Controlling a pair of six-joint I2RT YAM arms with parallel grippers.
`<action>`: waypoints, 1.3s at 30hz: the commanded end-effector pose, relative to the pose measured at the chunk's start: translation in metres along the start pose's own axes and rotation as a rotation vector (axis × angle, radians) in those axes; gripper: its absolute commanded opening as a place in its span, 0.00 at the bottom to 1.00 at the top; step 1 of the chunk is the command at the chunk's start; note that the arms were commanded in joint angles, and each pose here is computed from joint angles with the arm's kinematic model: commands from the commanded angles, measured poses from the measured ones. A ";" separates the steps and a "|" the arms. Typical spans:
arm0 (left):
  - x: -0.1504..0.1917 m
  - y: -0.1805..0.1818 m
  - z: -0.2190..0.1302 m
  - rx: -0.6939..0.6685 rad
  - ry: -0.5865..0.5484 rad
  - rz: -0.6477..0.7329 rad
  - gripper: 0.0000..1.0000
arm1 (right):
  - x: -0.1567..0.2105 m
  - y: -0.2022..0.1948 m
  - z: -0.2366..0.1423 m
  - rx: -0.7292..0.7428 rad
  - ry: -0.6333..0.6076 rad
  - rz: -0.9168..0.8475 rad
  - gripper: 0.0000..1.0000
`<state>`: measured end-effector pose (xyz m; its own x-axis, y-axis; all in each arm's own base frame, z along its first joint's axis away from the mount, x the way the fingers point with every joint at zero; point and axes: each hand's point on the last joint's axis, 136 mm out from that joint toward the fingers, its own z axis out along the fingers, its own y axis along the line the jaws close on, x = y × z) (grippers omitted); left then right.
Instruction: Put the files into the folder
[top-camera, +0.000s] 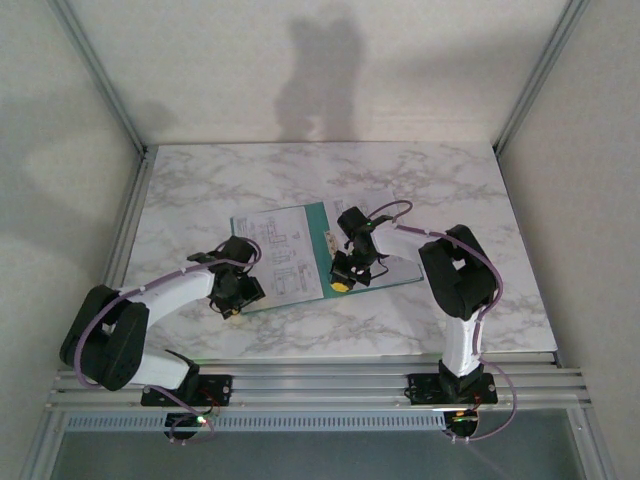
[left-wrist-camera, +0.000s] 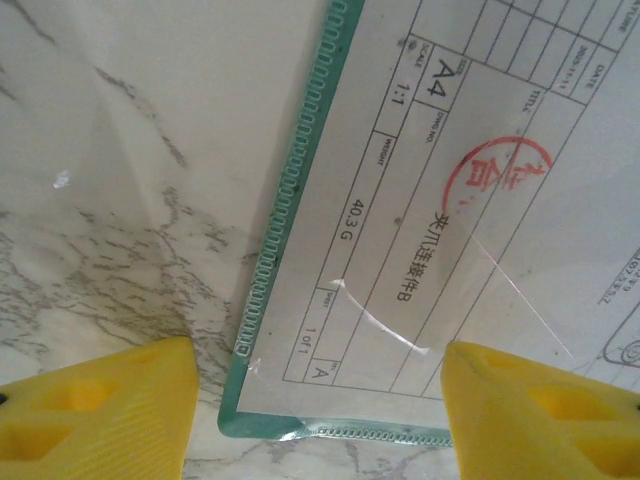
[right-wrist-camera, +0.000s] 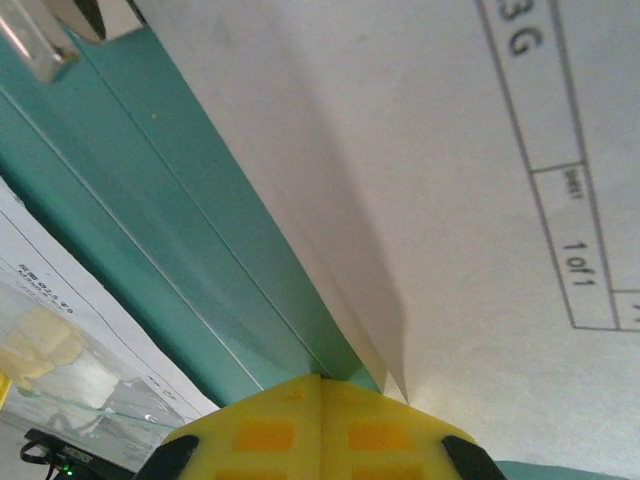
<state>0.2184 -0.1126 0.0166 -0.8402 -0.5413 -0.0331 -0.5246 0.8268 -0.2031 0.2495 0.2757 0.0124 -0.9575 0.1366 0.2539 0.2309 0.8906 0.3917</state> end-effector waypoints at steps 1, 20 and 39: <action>0.014 -0.045 0.000 0.206 0.058 0.003 0.64 | 0.010 -0.059 0.038 0.210 0.052 0.062 0.01; 0.001 -0.074 -0.088 0.480 -0.100 -0.027 0.62 | 0.009 -0.063 0.041 0.184 0.098 0.064 0.00; -0.014 -0.125 -0.167 0.796 -0.230 0.022 0.58 | 0.008 -0.072 0.041 0.164 0.150 0.059 0.00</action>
<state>0.2630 -0.1656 0.1674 -0.7508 -0.6304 -0.1972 -0.2940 0.5863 -0.7548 0.2498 0.2750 0.0114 -0.9356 0.0695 0.3461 0.2375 0.8492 0.4716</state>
